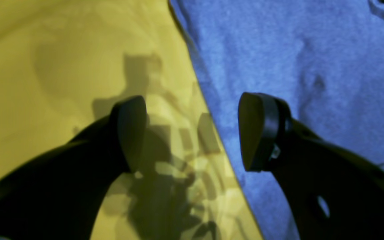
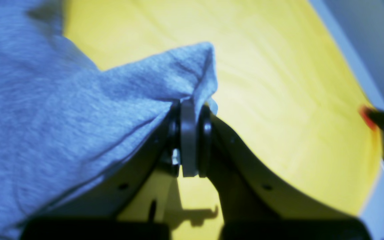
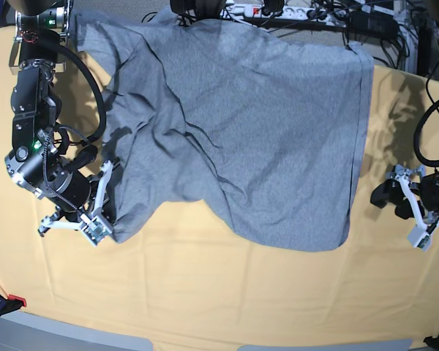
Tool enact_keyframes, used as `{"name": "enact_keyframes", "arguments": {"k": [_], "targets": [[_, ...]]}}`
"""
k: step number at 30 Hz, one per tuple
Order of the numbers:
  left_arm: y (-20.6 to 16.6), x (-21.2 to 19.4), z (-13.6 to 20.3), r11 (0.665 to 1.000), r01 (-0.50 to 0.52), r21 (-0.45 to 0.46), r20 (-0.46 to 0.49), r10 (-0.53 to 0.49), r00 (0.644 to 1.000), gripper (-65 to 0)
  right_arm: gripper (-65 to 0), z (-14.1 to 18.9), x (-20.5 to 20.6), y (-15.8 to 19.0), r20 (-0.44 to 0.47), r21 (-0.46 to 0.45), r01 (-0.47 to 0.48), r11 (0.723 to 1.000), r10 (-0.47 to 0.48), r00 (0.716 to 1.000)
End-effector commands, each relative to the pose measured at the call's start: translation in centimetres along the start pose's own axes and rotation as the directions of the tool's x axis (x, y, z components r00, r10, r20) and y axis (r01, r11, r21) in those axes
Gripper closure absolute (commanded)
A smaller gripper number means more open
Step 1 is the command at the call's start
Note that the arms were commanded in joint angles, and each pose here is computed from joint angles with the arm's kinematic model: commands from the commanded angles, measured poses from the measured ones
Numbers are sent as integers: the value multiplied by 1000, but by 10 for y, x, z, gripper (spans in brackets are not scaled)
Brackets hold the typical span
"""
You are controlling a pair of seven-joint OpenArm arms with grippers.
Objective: Layout the t-shirt on the table in an organized manner, then fold the t-shirt properly
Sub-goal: 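Pull the fabric back outward with the right gripper and release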
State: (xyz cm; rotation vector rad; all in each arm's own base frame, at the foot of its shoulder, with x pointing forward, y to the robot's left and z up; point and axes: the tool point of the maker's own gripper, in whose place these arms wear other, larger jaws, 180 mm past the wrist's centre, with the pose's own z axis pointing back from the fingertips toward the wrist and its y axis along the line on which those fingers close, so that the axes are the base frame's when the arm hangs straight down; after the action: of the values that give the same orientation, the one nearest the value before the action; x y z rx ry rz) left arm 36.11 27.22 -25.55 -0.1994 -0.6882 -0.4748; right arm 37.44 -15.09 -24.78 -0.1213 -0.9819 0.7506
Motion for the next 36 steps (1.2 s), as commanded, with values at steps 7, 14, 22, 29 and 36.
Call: {"name": "enact_keyframes", "arguments": {"k": [7,14,22,29,36], "targets": [[5,17,10,1000,13,19,52,-14,999,-433,0,-14,-7,-33,4,-95,47,994,-46,999],[5,16,10,1000,13,19,48,-14,999,-433,0,-39,-23,-62,-47,-77,93,993,-97,994],[5,16,10,1000,13,19,47,-14,999,-433,0,-65,-25,-94,-79,-13,180,984,-181,980],[5,16,10,1000,13,19,48,-14,999,-433,0,-76,-19,-128,-76,-63,259,964,-263,962],[5,16,10,1000,13,19,47,-14,999,-433,0,-76,-9,-129,-62,-29,231,973,-232,971]]}}
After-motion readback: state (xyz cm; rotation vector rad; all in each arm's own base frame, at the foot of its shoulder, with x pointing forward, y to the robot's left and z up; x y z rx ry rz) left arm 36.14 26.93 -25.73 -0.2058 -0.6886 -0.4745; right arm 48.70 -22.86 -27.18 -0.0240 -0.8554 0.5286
